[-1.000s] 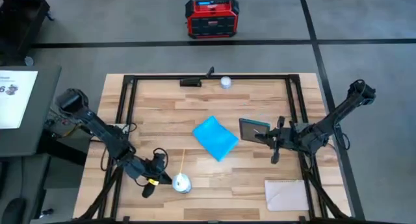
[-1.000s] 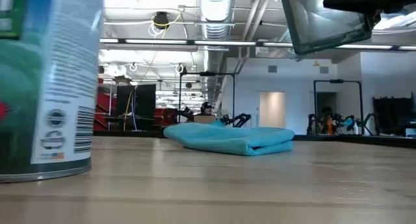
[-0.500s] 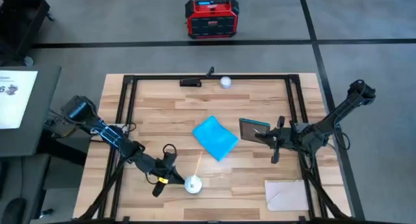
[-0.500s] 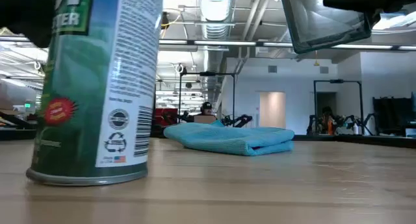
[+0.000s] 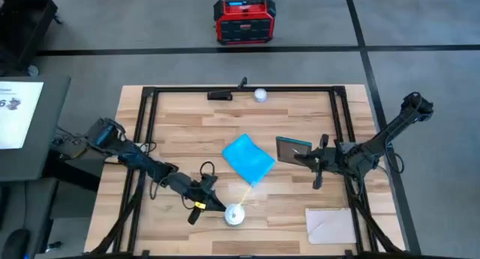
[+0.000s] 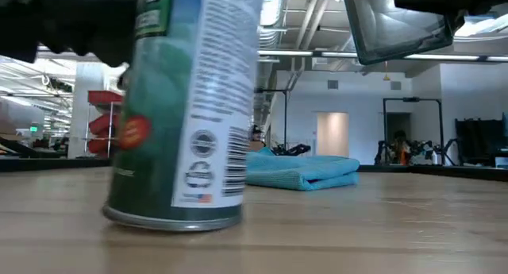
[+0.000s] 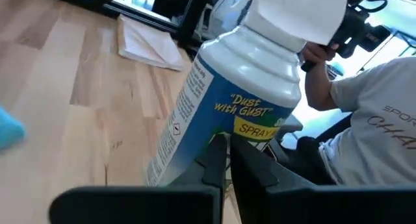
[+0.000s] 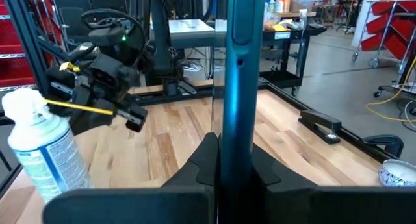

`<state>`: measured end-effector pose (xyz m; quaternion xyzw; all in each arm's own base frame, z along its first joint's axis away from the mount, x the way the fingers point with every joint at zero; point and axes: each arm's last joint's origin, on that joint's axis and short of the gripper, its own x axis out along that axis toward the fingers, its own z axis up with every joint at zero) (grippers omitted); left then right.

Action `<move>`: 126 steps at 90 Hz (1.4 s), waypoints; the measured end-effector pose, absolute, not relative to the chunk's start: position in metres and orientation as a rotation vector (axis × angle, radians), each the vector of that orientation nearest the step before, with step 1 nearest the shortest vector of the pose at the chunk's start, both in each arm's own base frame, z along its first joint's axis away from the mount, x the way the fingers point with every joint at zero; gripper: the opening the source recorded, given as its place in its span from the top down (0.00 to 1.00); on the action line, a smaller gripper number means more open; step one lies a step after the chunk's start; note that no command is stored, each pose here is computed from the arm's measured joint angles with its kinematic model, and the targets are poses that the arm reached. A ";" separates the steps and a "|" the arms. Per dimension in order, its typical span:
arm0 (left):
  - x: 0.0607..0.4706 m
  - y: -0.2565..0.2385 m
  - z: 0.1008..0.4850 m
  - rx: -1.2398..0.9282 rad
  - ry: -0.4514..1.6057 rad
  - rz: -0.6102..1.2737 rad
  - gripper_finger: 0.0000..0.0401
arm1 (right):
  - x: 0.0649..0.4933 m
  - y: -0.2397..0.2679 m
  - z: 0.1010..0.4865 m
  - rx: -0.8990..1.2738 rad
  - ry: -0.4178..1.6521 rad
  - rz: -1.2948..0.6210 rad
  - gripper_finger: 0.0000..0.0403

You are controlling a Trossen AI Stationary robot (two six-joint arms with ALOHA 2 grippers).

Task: Apply microfiber cloth
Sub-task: Spray the back of the black tablet using the spray can

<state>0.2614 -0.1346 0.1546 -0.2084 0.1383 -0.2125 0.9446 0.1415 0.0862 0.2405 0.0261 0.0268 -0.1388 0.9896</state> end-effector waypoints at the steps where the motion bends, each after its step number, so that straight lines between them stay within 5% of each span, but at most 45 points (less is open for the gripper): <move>1: 0.261 -0.135 0.155 -0.425 0.282 -0.441 1.00 | 0.141 0.086 0.241 0.052 0.054 -0.279 0.98; 48: 0.218 -0.176 0.191 -0.537 0.320 -0.646 1.00 | 0.141 0.086 0.240 0.053 0.054 -0.277 0.98; 103: 0.267 -0.191 0.175 -0.652 0.260 -0.567 1.00 | 0.142 0.085 0.241 0.053 0.053 -0.285 0.98; 126: 0.290 -0.198 0.164 -0.656 0.325 -0.366 1.00 | 0.142 0.085 0.242 0.063 0.044 -0.288 0.98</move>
